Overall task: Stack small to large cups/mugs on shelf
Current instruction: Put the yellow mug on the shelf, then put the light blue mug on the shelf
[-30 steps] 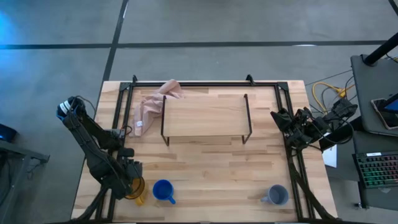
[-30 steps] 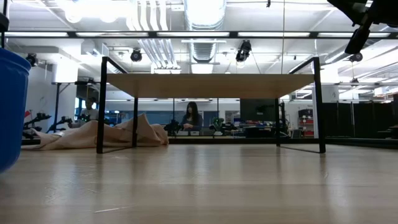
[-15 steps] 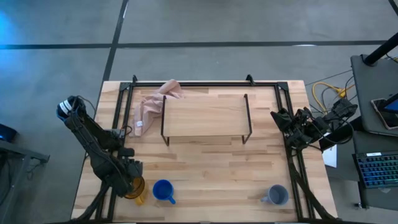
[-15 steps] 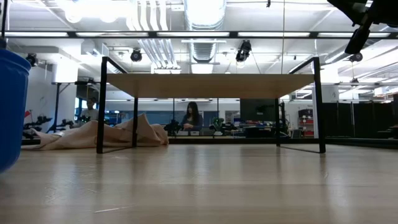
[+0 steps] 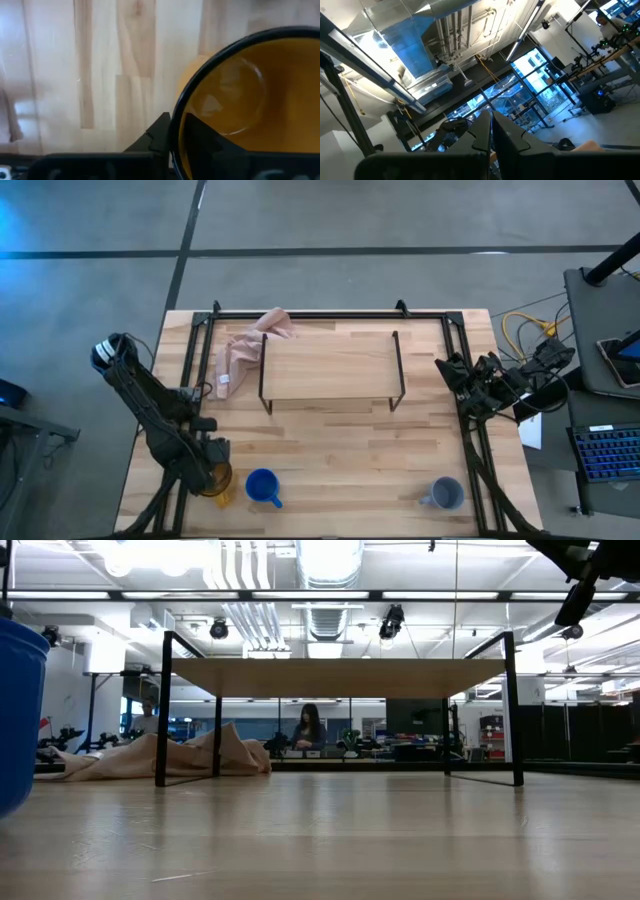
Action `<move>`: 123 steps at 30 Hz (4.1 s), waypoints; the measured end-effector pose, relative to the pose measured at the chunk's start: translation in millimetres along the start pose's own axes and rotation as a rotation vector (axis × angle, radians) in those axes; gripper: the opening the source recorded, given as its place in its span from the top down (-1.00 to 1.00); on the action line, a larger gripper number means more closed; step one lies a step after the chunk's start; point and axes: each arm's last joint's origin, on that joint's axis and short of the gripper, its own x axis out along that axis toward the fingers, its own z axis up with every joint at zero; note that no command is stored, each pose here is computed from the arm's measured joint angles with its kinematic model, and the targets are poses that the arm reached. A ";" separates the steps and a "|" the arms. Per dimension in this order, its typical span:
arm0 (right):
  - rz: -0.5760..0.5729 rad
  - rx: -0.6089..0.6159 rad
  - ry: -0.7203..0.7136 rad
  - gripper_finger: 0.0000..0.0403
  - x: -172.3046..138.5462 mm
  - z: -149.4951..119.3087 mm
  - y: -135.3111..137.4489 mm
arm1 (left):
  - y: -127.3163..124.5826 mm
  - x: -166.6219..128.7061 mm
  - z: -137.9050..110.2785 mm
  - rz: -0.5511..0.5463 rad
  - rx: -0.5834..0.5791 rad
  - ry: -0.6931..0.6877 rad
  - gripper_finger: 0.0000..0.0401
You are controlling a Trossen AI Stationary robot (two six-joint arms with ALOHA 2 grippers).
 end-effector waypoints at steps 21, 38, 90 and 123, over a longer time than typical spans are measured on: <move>-0.001 0.058 0.014 0.95 0.0 -1.9 -0.1 | 54.7 -101.0 30.5 -0.011 0.077 -0.039 1.00; -0.033 0.113 0.164 0.95 0.4 -24.7 -0.7 | 142.1 -196.5 156.0 0.193 0.323 -0.278 1.00; -0.050 0.153 0.217 0.95 1.4 -35.6 0.1 | 246.7 -151.6 232.6 0.202 0.280 -0.112 0.79; -0.049 0.104 0.217 0.95 1.4 -35.6 -0.1 | 248.9 -182.6 227.2 0.410 0.181 -0.244 0.32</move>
